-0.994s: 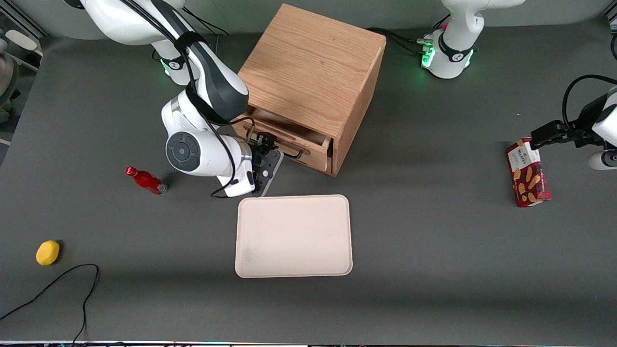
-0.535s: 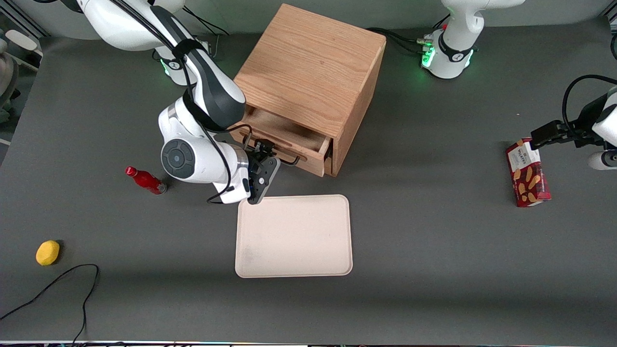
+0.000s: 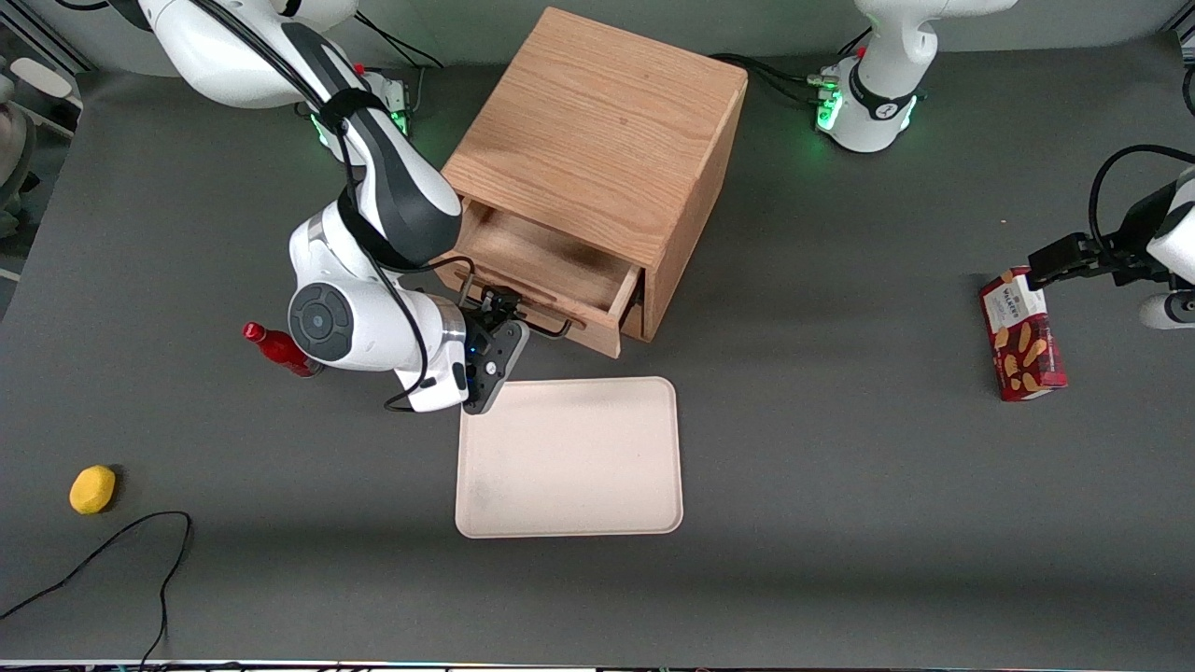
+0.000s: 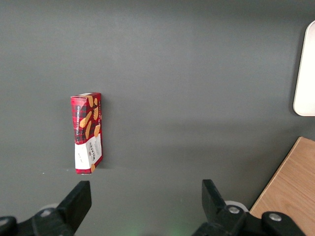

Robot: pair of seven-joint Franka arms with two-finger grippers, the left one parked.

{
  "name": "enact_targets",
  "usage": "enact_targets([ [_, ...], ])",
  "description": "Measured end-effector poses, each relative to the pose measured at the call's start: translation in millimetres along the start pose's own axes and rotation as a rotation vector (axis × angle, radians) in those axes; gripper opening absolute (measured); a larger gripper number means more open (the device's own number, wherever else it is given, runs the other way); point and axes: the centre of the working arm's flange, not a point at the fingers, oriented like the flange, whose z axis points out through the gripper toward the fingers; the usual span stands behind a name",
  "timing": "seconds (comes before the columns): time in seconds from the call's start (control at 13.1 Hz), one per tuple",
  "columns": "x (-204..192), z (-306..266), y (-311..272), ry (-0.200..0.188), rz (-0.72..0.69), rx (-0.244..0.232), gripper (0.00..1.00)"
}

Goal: Open upper drawer
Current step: 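Pull the upper drawer outward by its handle with the right gripper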

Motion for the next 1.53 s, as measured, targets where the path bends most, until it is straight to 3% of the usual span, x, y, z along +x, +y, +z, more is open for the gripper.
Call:
enact_targets([
  [1.53, -1, -17, 37, 0.047, 0.014, -0.014, 1.00],
])
